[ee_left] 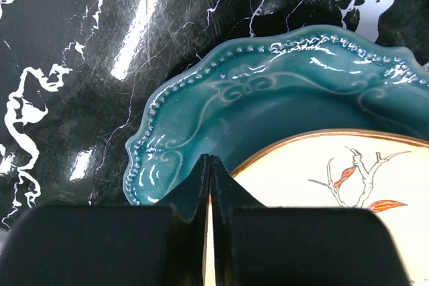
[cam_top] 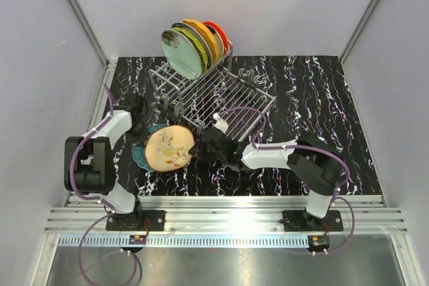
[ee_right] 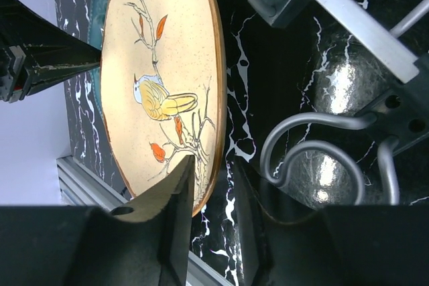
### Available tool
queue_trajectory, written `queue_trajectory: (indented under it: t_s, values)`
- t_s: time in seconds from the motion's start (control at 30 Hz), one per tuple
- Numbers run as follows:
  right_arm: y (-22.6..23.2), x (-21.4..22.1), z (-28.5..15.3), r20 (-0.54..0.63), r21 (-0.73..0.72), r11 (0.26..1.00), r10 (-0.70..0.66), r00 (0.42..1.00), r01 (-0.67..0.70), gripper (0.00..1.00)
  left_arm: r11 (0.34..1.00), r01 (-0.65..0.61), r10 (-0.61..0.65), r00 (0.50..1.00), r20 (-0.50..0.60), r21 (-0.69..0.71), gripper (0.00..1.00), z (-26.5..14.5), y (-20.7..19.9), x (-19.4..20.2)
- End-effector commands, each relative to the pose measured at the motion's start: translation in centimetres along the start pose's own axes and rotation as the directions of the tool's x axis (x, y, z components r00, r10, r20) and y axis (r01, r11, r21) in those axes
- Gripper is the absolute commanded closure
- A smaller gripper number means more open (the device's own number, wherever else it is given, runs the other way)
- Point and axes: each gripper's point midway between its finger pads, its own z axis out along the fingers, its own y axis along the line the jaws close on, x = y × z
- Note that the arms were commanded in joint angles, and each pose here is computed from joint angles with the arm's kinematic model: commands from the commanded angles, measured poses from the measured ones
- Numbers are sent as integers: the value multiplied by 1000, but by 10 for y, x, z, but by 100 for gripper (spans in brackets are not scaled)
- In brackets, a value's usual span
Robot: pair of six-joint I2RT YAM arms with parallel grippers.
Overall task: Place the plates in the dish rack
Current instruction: Grab a plate with the right arm
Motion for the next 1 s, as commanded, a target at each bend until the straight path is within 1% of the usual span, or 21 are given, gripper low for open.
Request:
queue_trajectory:
  t_s: [0.0,0.3,0.53,0.83,0.9,0.97]
  values:
    - [24,-3,3,13,-61,998,5,1000,-5,63,999,15,-14,1000,-9,46,100,2,-10,0]
    - [23,1,20,-4,-38,999,6,1000,-6,58,999,14,-14,1000,-5,51,100,-1,-10,0]
    - [15,7,35,-15,-8,1000,13,1000,-13,57,998,13,-13,1000,-3,53,100,-2,-10,0]
    - [11,11,42,-23,17,1000,23,999,-23,55,998,11,-11,1000,-11,69,100,-2,-13,1]
    - [11,11,43,-20,18,999,29,999,-29,55,997,12,-12,1000,-4,73,100,-3,-13,0]
    - [11,10,43,-15,20,999,32,999,-32,58,997,14,-14,1000,-4,77,100,-4,-14,0]
